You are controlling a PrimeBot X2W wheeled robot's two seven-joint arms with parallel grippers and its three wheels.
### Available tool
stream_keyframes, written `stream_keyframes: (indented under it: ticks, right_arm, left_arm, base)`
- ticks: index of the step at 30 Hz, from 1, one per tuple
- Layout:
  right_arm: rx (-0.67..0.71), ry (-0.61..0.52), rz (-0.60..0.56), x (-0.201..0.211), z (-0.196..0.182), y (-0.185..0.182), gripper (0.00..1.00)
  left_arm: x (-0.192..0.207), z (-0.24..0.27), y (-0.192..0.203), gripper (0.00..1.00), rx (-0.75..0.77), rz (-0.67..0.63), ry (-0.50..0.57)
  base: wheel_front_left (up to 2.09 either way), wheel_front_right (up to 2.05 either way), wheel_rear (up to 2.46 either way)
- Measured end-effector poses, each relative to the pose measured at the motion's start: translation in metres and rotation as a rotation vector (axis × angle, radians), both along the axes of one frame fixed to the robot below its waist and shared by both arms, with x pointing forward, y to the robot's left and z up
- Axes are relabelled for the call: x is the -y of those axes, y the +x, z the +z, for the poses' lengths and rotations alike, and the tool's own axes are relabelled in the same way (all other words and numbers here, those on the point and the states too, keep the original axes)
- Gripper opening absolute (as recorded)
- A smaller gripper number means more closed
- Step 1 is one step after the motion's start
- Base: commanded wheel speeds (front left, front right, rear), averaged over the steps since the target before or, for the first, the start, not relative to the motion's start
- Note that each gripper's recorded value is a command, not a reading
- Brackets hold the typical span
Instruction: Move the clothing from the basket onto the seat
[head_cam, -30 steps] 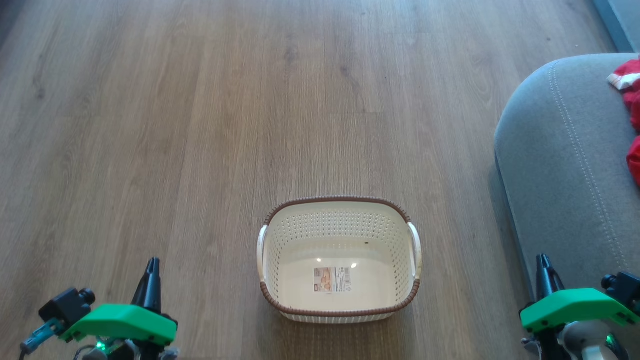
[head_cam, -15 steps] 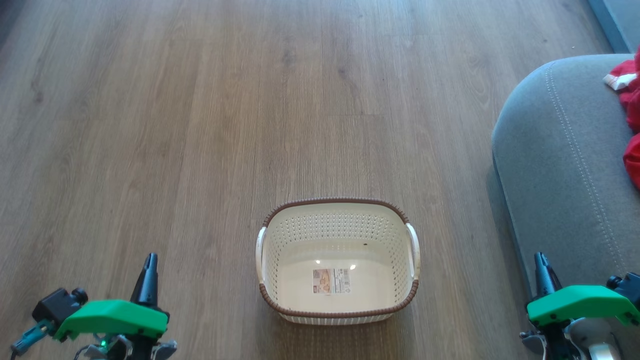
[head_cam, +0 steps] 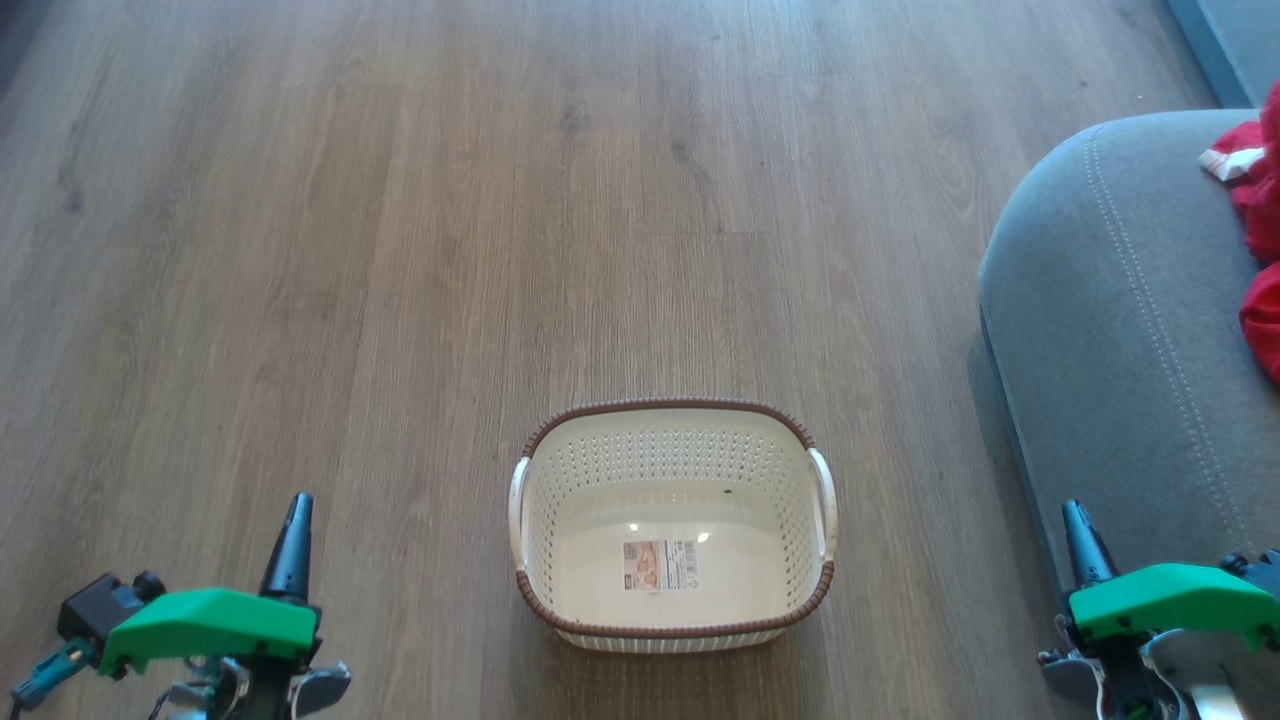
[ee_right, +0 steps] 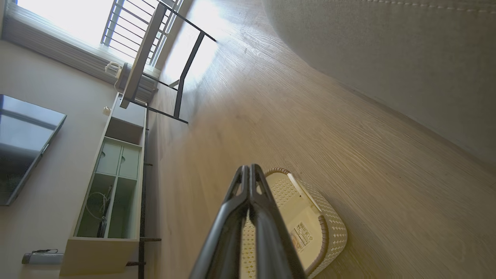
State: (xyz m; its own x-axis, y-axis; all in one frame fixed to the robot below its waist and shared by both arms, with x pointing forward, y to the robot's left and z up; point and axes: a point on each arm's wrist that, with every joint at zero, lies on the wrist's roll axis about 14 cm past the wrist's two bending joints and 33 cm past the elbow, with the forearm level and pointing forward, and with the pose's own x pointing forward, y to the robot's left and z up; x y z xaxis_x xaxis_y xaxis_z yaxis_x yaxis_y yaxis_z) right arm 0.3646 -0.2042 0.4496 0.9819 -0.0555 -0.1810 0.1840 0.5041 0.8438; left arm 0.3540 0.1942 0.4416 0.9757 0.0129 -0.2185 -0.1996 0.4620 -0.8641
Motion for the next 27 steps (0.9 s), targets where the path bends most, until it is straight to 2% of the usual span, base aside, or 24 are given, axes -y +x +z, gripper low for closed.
stream_keyframes:
  ticks: [27]
  right_arm:
    - [0.046, 0.306, -0.039, 0.002, 0.012, 0.004, 0.0]
  left_arm:
    - [0.003, 0.014, 0.009, 0.0, 0.042, 0.032, -0.273]
  base:
    - [0.0, 0.0, 0.0]
